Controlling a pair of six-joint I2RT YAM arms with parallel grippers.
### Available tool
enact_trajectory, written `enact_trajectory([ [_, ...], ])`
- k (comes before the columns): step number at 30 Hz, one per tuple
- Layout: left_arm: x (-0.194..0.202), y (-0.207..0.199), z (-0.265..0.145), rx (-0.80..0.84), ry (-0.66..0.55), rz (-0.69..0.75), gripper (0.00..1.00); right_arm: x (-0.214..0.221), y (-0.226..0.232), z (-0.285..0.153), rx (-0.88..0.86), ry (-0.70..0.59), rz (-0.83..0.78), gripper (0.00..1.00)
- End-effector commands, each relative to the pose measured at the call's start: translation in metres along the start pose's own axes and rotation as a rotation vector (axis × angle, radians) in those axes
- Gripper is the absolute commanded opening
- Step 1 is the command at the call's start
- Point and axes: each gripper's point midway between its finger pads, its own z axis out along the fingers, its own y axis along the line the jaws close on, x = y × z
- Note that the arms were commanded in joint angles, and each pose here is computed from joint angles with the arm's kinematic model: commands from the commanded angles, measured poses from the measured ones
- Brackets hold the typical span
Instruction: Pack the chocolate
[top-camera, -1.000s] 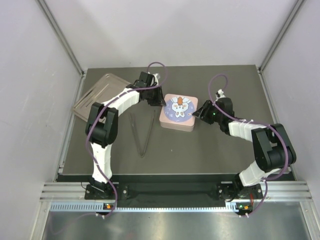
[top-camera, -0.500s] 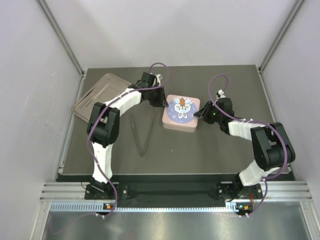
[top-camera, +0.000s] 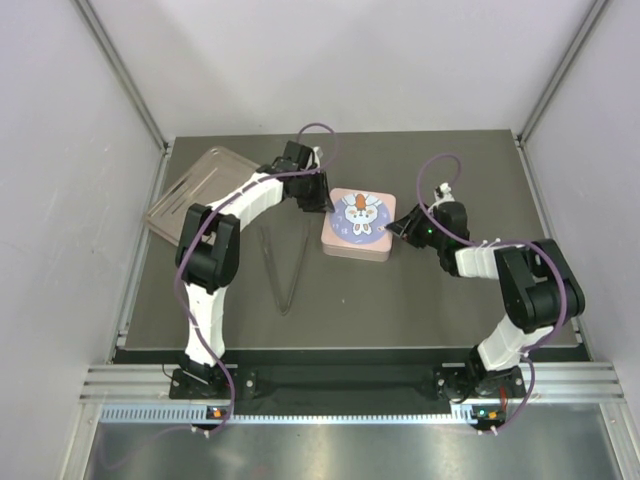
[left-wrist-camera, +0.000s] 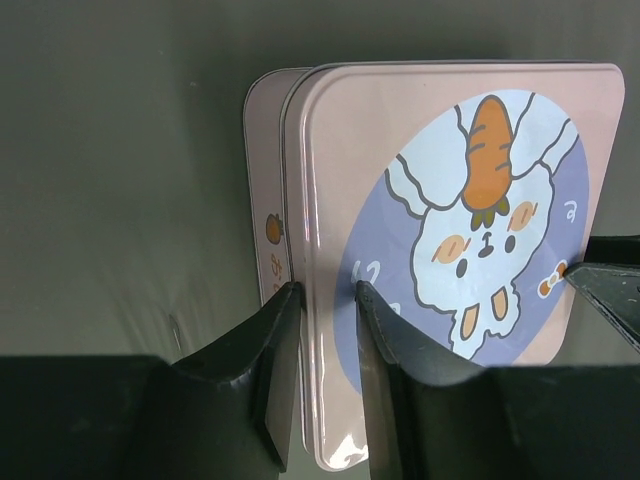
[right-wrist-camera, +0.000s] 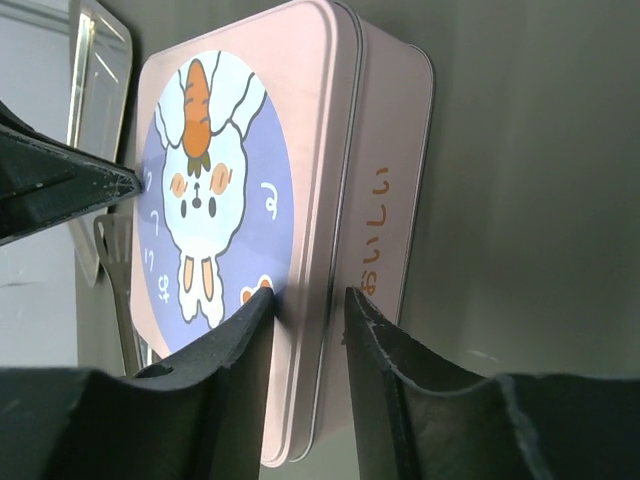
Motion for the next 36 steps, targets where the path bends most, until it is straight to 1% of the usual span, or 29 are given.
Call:
enact_trajectory([
  [1, -0.012, -0.019, -0.008, 0.034, -0.014, 0.02, 0.34, 0.011, -0.01, -0.008, 0.055, 0.08, -0.038, 0.34],
  [4, -0.023, -0.02, -0.02, 0.031, -0.042, 0.017, 0.37, -0.007, -0.003, -0.014, 0.059, 0.056, -0.068, 0.42],
  [5, -0.027, -0.021, -0.024, 0.029, -0.054, 0.018, 0.38, -0.013, -0.002, -0.015, 0.068, 0.048, -0.077, 0.46],
  [6, -0.033, -0.023, -0.031, 0.029, -0.071, 0.019, 0.41, -0.014, -0.008, -0.019, 0.1, 0.062, -0.07, 0.48],
  [7, -0.036, -0.021, -0.035, 0.022, -0.08, 0.015, 0.42, -0.024, -0.002, -0.02, 0.094, 0.047, -0.091, 0.5],
  [9, -0.044, -0.025, -0.047, 0.026, -0.105, 0.026, 0.43, -0.034, -0.003, -0.025, 0.111, 0.04, -0.094, 0.55],
  [12, -0.048, -0.031, -0.061, 0.038, -0.126, 0.04, 0.43, -0.053, 0.006, -0.033, 0.133, 0.013, -0.127, 0.57],
  [13, -0.047, -0.033, -0.064, 0.05, -0.125, 0.041, 0.43, -0.057, 0.01, -0.035, 0.133, 0.008, -0.13, 0.56],
  [15, -0.039, -0.043, -0.069, 0.104, -0.113, 0.04, 0.42, -0.069, 0.028, -0.033, 0.076, -0.008, -0.145, 0.39],
  [16, -0.035, -0.046, -0.071, 0.127, -0.107, 0.036, 0.4, -0.074, 0.036, -0.027, 0.034, -0.013, -0.151, 0.23],
  [17, -0.039, -0.054, -0.078, 0.161, -0.136, 0.035, 0.39, -0.072, 0.052, -0.024, -0.043, 0.012, -0.153, 0.15],
  [18, -0.024, -0.051, -0.074, 0.182, -0.102, 0.022, 0.38, -0.077, 0.059, -0.016, -0.084, 0.021, -0.134, 0.09],
  [19, -0.021, -0.052, -0.074, 0.198, -0.105, 0.018, 0.35, -0.085, 0.076, -0.01, -0.163, -0.003, -0.149, 0.0],
  [20, -0.017, -0.053, -0.073, 0.217, -0.112, 0.013, 0.34, -0.082, 0.089, -0.008, -0.24, 0.028, -0.146, 0.0],
  [21, -0.013, -0.052, -0.071, 0.224, -0.108, 0.012, 0.32, -0.081, 0.091, 0.003, -0.267, 0.051, -0.111, 0.0],
  [22, -0.012, -0.047, -0.065, 0.217, -0.104, 0.008, 0.28, -0.081, 0.1, 0.007, -0.319, 0.065, -0.116, 0.0],
  [24, -0.017, -0.042, -0.056, 0.212, -0.113, 0.007, 0.22, -0.084, 0.108, 0.02, -0.358, 0.078, -0.102, 0.0],
  [25, -0.019, -0.04, -0.051, 0.22, -0.111, 0.006, 0.2, -0.076, 0.097, 0.033, -0.352, 0.104, -0.077, 0.0],
  [26, -0.02, -0.035, -0.039, 0.217, -0.099, -0.005, 0.17, -0.074, 0.098, 0.039, -0.377, 0.11, -0.076, 0.0],
  [27, -0.023, -0.032, -0.032, 0.22, -0.099, -0.01, 0.16, -0.067, 0.087, 0.051, -0.367, 0.137, -0.037, 0.0],
  [30, -0.02, -0.023, -0.007, 0.228, -0.065, -0.029, 0.12, -0.057, 0.074, 0.064, -0.374, 0.157, -0.009, 0.0],
  [31, -0.018, -0.019, 0.0, 0.224, -0.056, -0.037, 0.11, -0.05, 0.062, 0.071, -0.355, 0.174, 0.006, 0.0],
  [33, -0.007, -0.004, 0.017, 0.187, -0.025, -0.051, 0.1, -0.041, 0.052, 0.079, -0.35, 0.202, 0.019, 0.0],
  [36, 0.004, 0.009, 0.025, 0.141, 0.002, -0.054, 0.1, -0.038, 0.053, 0.08, -0.369, 0.225, 0.006, 0.0],
])
